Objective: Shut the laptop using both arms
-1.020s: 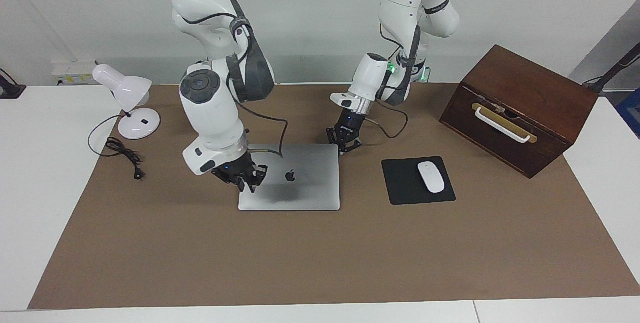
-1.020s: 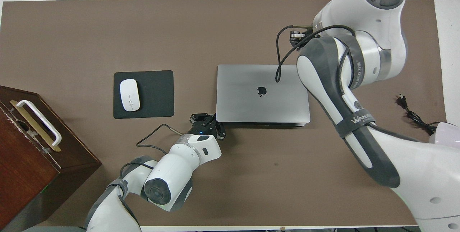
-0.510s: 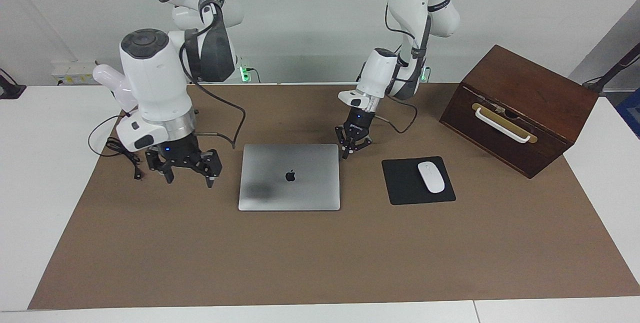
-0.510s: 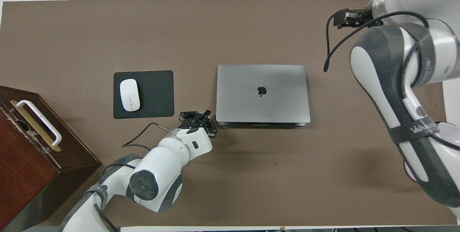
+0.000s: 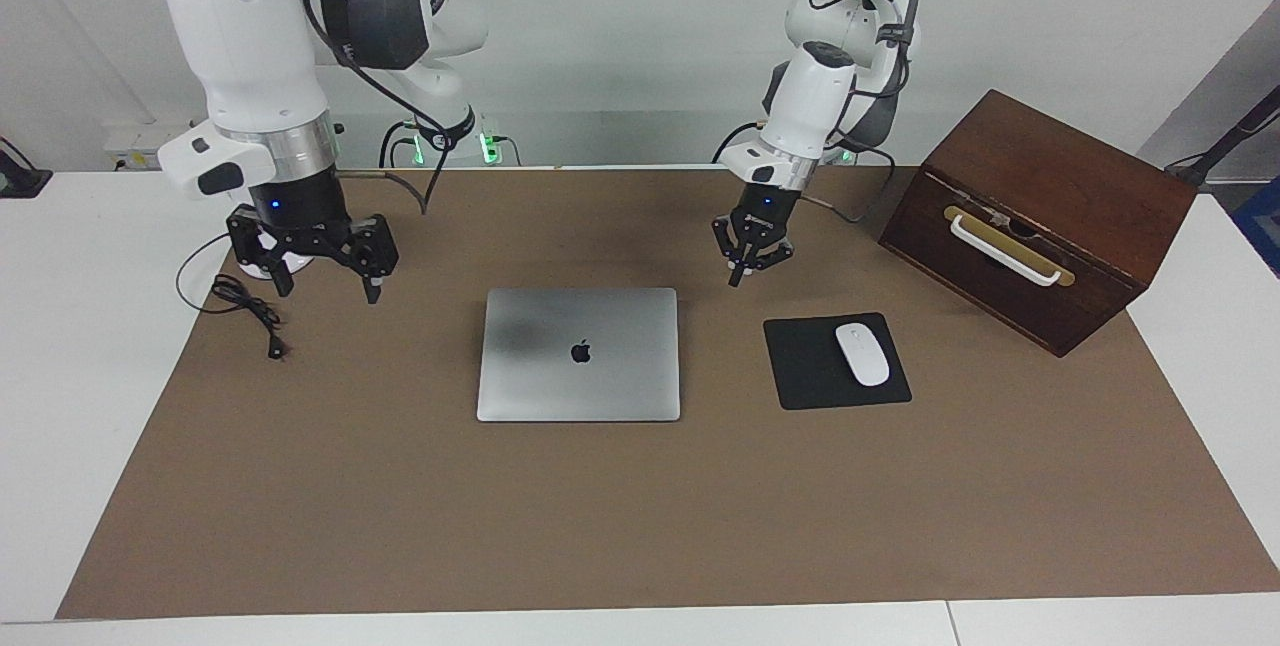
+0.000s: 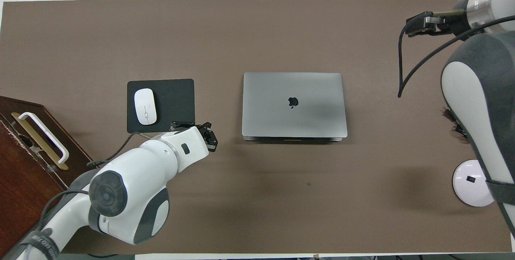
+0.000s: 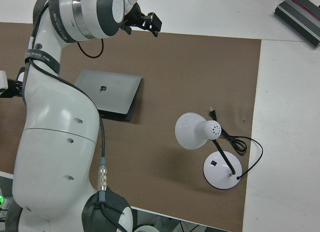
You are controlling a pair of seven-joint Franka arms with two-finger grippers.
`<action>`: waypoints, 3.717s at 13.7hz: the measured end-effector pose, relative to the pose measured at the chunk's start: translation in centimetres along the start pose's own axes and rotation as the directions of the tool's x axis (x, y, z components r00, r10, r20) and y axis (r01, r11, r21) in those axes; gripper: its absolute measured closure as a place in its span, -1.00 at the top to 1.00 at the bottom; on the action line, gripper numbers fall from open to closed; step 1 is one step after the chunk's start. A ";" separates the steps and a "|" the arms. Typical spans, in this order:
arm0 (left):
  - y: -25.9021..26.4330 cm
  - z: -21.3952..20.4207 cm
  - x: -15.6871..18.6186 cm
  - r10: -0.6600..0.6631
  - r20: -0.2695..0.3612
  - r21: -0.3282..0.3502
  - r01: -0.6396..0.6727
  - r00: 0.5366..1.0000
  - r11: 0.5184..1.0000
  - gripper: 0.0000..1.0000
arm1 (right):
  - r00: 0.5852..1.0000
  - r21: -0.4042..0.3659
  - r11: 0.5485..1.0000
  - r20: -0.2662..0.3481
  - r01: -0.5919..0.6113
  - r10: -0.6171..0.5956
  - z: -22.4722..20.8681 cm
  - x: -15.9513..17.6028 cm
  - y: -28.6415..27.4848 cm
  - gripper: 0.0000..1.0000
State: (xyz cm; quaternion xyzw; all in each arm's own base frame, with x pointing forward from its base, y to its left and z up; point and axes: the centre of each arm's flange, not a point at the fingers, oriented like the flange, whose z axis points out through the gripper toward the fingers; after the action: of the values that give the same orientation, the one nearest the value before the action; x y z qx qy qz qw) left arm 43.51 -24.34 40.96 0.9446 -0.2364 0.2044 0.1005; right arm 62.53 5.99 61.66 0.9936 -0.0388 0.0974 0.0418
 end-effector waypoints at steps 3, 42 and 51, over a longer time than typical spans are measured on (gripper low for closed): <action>-5.5 -5.7 2.1 0.018 0.083 0.003 -0.019 0.996 1.000 -0.98 | 0.999 0.003 1.000 0.034 -0.002 0.002 -2.7 -1.9 0.6 1.00; -21.9 -24.4 7.2 -0.451 0.306 0.242 0.390 0.838 0.889 1.00 | 0.982 0.024 1.000 0.188 0.000 -0.004 -2.5 -7.4 8.9 1.00; -21.9 -24.4 7.2 -0.451 0.309 0.244 0.389 0.837 0.888 1.00 | 0.969 0.033 0.999 0.246 0.003 -0.011 -2.2 -8.2 8.5 1.00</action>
State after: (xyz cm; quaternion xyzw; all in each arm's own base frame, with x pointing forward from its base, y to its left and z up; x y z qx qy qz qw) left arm 51.73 -1.32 63.88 0.9995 -0.0184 0.0216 0.0169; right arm 53.33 -1.67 62.87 0.9987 -0.0383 -0.0261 0.0211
